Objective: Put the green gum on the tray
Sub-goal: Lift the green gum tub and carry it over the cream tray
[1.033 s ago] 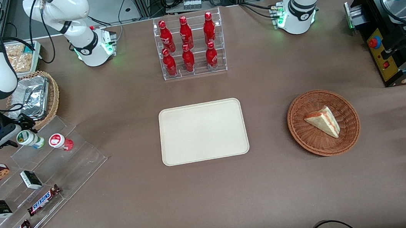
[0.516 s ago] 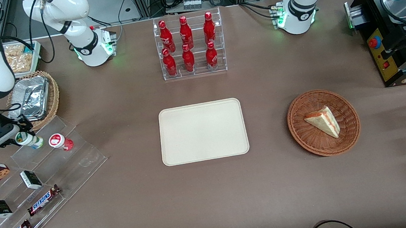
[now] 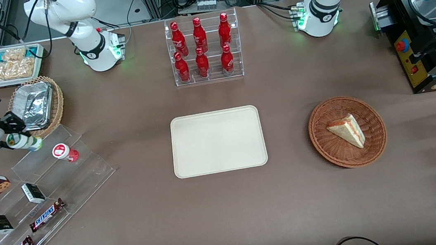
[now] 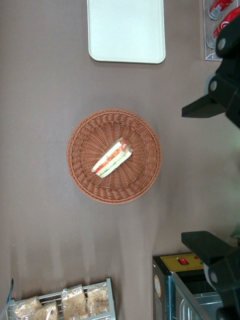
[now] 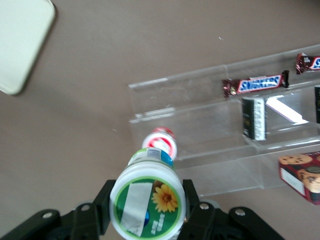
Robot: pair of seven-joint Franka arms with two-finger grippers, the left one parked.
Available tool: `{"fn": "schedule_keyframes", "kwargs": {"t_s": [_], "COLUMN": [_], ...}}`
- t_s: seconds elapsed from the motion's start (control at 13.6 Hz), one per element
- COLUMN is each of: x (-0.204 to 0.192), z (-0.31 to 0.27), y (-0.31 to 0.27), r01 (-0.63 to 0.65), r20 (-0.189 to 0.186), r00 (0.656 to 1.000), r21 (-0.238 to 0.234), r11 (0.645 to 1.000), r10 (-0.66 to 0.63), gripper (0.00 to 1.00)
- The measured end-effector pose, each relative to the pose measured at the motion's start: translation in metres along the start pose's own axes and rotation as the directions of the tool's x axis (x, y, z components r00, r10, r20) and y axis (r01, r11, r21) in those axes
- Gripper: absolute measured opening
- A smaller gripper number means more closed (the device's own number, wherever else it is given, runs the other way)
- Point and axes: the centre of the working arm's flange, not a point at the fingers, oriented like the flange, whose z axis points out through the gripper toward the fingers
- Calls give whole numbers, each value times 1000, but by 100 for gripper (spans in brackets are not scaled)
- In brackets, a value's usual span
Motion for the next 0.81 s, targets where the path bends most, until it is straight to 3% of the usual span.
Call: {"fn": "schedule_keyframes", "kwargs": {"t_s": [0.37,0.81], "x": [65,144], "z": [2,31], "y": [-108,-276], "r01": [-137,-334], "r20": [22,29], "r00": [990,942], "r21": [2,-26], "r11": [991,942], "r10": [137,335], "gripper": [59,59]}}
